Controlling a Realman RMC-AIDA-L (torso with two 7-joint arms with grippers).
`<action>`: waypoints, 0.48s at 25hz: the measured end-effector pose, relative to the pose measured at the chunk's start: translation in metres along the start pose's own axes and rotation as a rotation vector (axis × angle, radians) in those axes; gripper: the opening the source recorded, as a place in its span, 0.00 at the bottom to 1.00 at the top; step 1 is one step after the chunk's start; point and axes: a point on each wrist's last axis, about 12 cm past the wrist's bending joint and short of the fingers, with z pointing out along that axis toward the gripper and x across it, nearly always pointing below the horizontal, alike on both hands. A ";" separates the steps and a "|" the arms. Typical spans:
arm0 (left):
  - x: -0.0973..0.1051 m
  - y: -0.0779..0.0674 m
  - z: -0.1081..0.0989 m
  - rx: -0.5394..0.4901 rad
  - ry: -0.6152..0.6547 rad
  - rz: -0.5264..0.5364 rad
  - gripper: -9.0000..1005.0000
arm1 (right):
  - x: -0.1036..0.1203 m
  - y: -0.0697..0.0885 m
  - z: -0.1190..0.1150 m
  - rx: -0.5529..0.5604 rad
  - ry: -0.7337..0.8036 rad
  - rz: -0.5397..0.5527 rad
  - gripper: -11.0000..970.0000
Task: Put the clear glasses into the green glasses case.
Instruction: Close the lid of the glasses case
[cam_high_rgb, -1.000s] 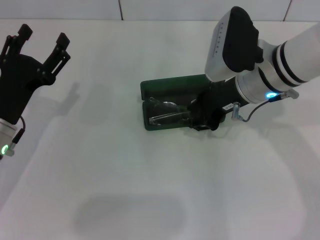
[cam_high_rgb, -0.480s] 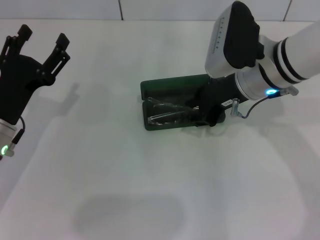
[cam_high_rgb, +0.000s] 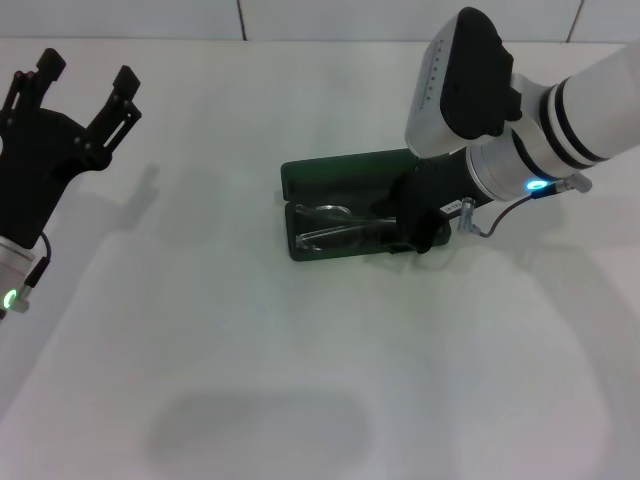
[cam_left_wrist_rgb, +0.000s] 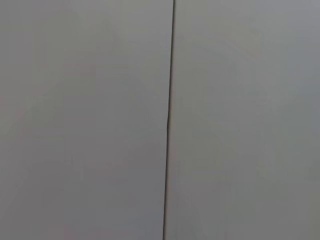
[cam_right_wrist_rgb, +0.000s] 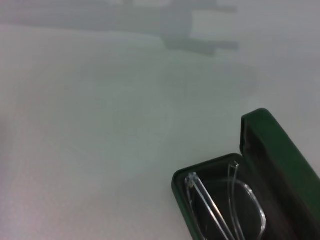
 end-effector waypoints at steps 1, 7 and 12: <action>0.000 0.000 0.000 0.000 0.000 0.000 0.88 | -0.001 0.000 -0.001 0.002 -0.004 -0.002 0.50; 0.000 0.001 -0.002 -0.005 0.002 0.000 0.88 | 0.000 0.002 -0.013 0.028 -0.047 -0.005 0.50; 0.000 0.002 -0.004 -0.012 0.003 0.000 0.88 | 0.006 0.004 -0.030 0.054 -0.116 0.010 0.51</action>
